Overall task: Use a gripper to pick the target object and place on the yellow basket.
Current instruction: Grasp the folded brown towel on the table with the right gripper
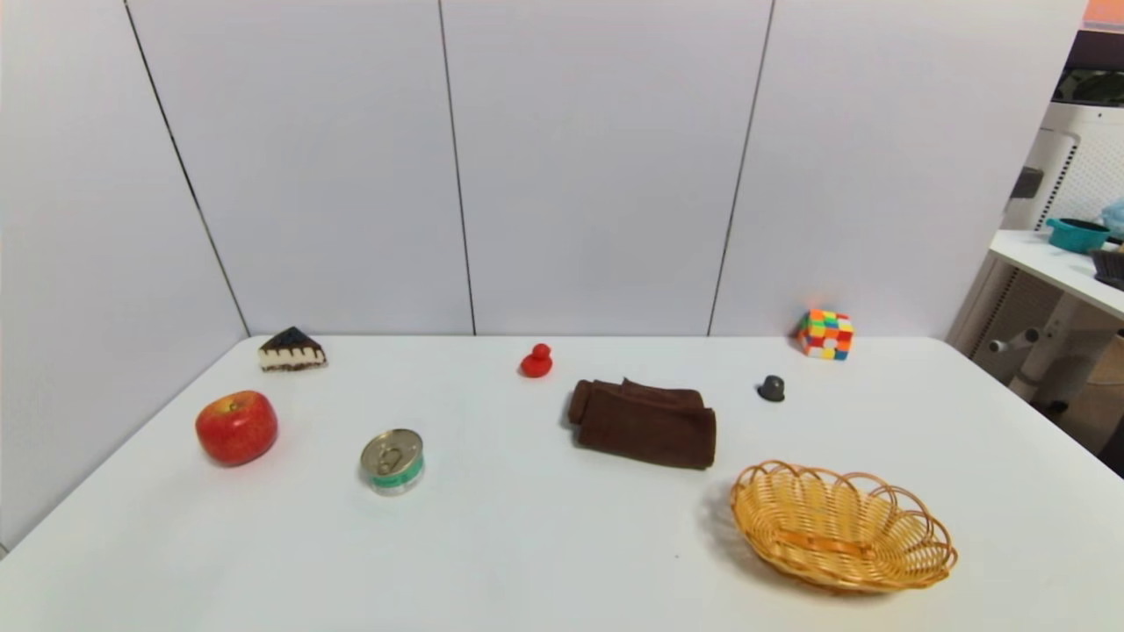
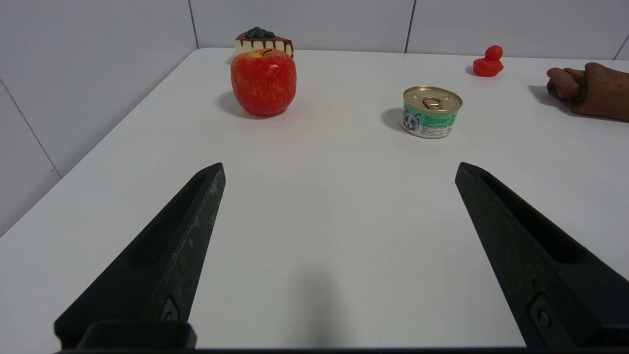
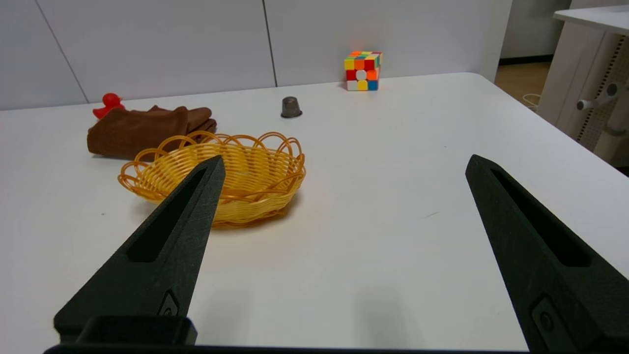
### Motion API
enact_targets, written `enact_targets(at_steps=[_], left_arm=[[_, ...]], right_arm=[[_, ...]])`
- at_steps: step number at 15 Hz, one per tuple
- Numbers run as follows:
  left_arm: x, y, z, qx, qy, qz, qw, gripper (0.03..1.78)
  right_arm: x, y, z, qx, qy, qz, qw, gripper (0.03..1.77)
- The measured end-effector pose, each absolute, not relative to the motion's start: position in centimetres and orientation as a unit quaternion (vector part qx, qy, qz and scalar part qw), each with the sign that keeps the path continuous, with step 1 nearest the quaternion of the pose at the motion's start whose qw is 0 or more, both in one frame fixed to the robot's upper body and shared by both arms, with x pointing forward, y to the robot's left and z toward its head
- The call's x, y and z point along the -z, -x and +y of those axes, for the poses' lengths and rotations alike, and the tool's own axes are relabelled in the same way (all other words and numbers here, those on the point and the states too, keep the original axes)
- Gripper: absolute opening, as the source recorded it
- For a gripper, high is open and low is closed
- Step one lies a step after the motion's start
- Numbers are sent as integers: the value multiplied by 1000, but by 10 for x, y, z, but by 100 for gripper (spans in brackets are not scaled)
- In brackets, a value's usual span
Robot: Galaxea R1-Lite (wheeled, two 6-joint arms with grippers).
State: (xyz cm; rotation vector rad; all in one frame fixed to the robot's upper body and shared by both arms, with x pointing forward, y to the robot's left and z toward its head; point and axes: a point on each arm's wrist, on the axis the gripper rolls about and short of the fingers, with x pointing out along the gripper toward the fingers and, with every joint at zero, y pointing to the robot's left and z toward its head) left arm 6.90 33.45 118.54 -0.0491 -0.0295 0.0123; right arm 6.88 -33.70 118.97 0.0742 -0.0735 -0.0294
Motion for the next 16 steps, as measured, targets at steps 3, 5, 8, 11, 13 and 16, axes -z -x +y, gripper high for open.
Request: enact_targets(at_steps=[3,5,8,11,13,16], left_arm=[[-1185,-69,334,-6,24,-15,1000,169],[-1185,-69,334,-6,25,-15,1000,169],[-1185,-69,334,-6,25,-15,1000,169],[-1185,-69,335,-6,24,-15,1000,169],[-1185,-69,335,-6,25,-15,1000,169],[-1185,-69,335,-6,25,-15,1000,169]], right_arm=[[-1189,-70,-337,15,-33,-27,999,169],[-1191,-73,-337,12,-30,-7,999,169],[-1237,-72,-337,4,-29,-34,999,169],[-1319,-79,-336,-15,-30,-74,997,169],[-1381,-96,-336,-24,-28,-100,994,169],[-1463,-133,-334,-44,-20,-125,991,169]])
